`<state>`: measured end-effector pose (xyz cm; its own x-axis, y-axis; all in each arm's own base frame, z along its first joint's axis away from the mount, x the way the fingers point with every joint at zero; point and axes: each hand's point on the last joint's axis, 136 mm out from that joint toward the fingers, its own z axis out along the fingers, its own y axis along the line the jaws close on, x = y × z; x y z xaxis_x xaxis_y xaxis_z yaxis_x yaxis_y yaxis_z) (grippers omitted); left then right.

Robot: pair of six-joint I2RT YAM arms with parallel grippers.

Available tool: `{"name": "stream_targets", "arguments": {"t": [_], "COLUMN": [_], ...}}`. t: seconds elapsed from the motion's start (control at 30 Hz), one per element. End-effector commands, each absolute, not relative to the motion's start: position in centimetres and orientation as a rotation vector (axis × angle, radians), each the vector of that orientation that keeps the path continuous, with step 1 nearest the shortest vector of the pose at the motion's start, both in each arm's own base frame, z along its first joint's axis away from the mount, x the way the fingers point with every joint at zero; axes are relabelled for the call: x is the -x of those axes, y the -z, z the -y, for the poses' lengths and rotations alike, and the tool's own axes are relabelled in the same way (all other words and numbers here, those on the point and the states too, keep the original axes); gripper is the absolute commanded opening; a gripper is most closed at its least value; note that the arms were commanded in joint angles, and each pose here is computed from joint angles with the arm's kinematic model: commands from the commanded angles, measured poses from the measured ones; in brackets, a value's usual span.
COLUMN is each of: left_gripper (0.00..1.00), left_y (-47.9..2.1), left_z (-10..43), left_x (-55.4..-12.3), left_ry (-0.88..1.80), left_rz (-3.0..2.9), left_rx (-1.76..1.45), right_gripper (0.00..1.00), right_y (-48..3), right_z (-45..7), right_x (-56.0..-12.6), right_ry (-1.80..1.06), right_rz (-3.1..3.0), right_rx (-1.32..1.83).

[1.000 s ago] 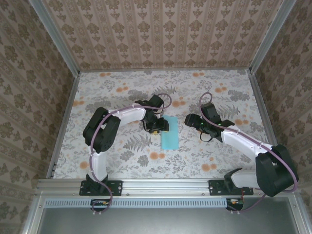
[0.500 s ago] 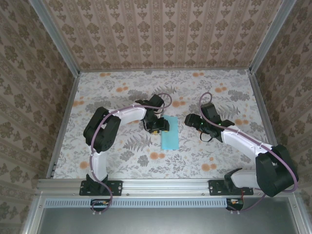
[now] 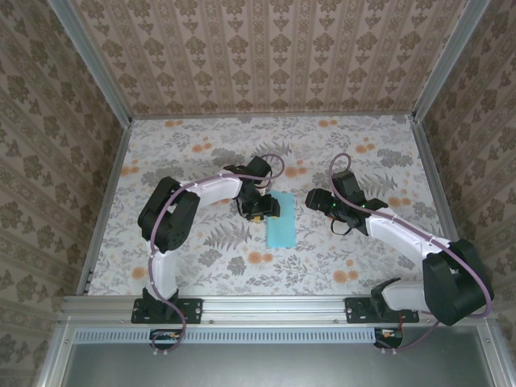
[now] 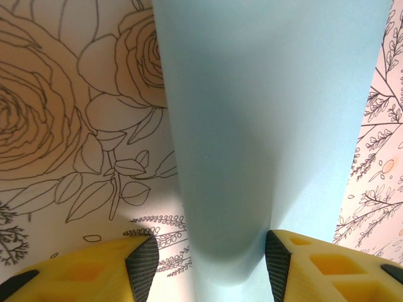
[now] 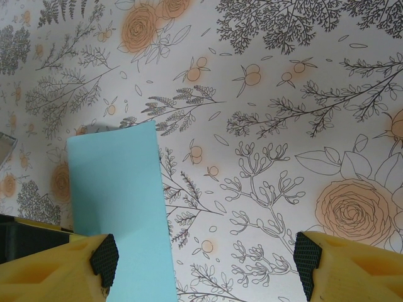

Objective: Fold a paper plane with a square sheet of paper (fold left side to right side)
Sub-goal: First fold in half a square sheet of paper at the center of the table, then hold the square sheet of paper at the center of the table.

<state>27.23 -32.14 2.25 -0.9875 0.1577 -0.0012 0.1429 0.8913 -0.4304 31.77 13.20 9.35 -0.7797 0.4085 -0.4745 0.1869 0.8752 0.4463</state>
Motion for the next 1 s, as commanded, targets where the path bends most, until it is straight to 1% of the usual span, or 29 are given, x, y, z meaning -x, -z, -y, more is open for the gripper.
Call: {"name": "stream_targets", "arguments": {"t": [0.0,0.53,0.6,0.73,0.87,0.97], "left_gripper": [0.53,0.54,0.54,0.54,0.54,0.54], "left_y": [2.7,2.7,2.7,2.8,2.8,2.8], "left_z": [32.2,32.2,32.2,32.1,32.1,32.1], "left_x": [-24.3,-24.6,-24.6,-24.6,-24.6,-24.5], "left_ry": [-0.579,-0.569,-0.566,-0.563,-0.562,-0.558], "left_rz": [2.934,2.943,2.943,2.941,2.942,2.941], "left_rx": [0.310,0.291,0.293,0.292,0.291,0.291], "right_gripper": [0.77,0.77,0.75,0.61,0.39,0.28], "right_y": [-8.8,-8.6,-8.6,-8.3,-7.1,-6.6], "right_z": [-13.3,-13.9,-14.1,-15.6,-18.0,-19.9], "right_x": [-31.7,-31.8,-31.9,-32.0,-32.3,-32.4], "right_ry": [-0.526,-0.557,-0.574,-0.668,-0.809,-0.885], "right_rz": [-2.476,-2.484,-2.486,-2.503,-2.551,-2.585], "right_rx": [-0.439,-0.434,-0.429,-0.405,-0.375,-0.330]}}
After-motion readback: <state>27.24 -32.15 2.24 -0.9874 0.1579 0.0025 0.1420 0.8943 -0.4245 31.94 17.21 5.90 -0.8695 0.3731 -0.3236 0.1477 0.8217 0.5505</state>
